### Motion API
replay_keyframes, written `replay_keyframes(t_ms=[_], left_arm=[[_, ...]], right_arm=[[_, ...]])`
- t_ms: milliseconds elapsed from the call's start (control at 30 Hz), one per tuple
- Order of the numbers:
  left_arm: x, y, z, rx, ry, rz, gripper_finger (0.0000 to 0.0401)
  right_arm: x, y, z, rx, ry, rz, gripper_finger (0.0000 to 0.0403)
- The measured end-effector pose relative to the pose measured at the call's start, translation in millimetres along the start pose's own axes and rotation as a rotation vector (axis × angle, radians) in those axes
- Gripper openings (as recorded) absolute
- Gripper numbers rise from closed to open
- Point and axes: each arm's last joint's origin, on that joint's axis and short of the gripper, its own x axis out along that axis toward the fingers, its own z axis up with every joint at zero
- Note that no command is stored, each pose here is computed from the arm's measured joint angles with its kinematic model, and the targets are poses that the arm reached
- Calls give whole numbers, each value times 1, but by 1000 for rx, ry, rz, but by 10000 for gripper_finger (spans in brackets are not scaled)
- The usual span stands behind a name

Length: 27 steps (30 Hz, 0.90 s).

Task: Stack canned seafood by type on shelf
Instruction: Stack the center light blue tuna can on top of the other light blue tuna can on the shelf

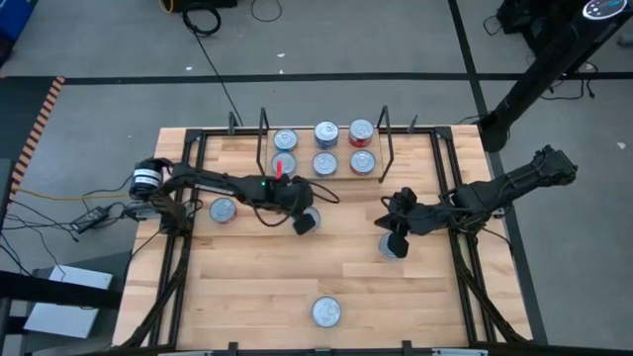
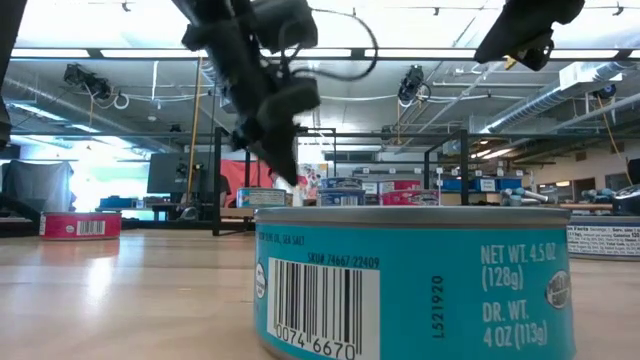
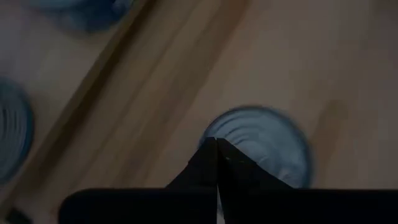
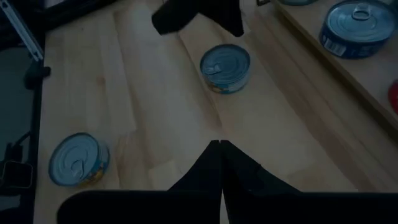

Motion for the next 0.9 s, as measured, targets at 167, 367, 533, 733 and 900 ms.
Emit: replay_keyframes(t_ms=[167,367,533,733,900], left_arm=[[19,5,-18,-60,52,85,1],[24,2,-22,-74,32,34,1],[24,-16,-27,-69,-2,-107,1],[21,-42,-39,-129,-66,-227,1],[15,-57,-47,-135,-72,-246,1]], right_arm=[[0,0,0,-1,-2,-5,11],[0,-1,0,-5,-8,-24,11],[0,-1,0,-12,-9,-23,11],[0,-1,0,-25,-8,-24,11],[0,-1,0,-48,-8,-24,11]])
